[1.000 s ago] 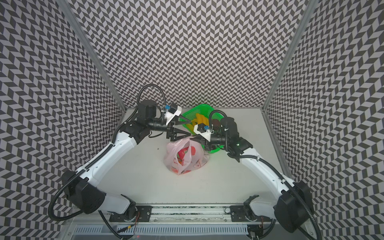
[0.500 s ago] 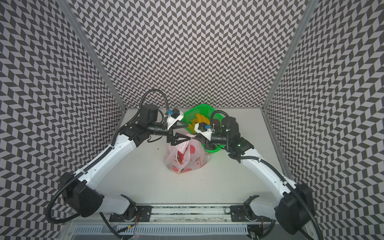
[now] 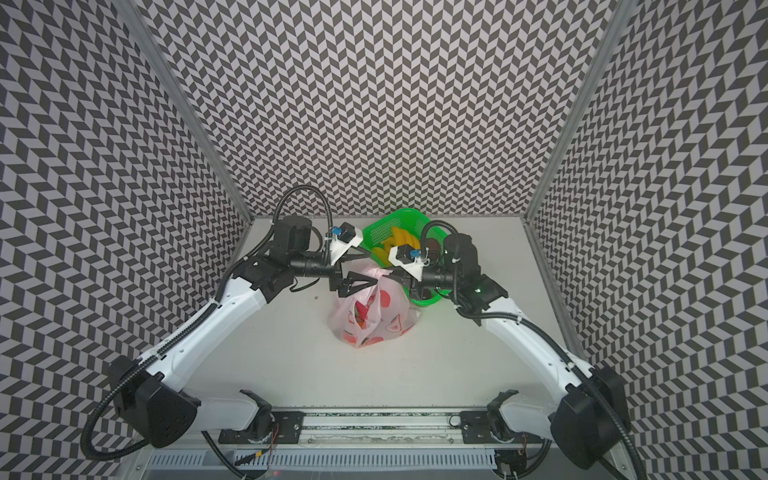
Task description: Place the fake fruits into the plastic bag and tie a complex knot
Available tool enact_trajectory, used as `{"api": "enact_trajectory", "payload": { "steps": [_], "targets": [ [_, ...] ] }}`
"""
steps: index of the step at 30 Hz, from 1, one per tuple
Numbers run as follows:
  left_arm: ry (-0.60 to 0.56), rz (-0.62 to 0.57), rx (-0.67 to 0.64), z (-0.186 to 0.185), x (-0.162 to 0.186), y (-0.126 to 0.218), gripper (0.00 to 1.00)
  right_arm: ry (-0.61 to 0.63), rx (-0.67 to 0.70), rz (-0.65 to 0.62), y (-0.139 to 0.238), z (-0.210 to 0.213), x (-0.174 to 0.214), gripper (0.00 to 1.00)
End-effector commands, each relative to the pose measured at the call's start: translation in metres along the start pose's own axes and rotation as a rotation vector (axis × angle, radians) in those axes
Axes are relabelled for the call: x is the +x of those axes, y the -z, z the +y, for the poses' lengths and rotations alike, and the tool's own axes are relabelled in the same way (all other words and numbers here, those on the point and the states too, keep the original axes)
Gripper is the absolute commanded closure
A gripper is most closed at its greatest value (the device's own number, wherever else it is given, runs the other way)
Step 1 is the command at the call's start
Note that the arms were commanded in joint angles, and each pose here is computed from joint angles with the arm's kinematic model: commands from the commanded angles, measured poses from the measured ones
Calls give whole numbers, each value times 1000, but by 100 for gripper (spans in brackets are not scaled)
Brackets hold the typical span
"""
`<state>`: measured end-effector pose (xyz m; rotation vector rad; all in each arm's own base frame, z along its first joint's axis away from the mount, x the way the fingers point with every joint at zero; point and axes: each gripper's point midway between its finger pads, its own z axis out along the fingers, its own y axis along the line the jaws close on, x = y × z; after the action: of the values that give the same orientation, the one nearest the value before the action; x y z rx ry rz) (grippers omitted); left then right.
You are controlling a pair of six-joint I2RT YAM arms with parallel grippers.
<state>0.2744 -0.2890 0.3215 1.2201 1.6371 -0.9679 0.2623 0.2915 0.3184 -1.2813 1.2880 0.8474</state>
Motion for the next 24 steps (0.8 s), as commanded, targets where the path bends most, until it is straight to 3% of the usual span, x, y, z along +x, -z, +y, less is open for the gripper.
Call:
{"api": "enact_trajectory", "payload": {
  "steps": [1, 7, 13, 18, 24],
  "targets": [
    [-23, -45, 2, -5, -11, 12, 9, 79, -10, -50, 3, 5, -16, 100],
    [-11, -163, 80, -20, -47, 29, 9, 81, -11, -37, 1, 5, -12, 100],
    [67, -242, 27, 9, -66, 43, 10, 95, -29, -31, -2, 11, -11, 100],
    [111, -247, -56, 38, -65, 46, 13, 102, -34, -37, -1, 13, -13, 100],
    [88, -177, 12, 24, -38, 32, 14, 99, -35, -46, 0, 12, -16, 100]
  ]
}}
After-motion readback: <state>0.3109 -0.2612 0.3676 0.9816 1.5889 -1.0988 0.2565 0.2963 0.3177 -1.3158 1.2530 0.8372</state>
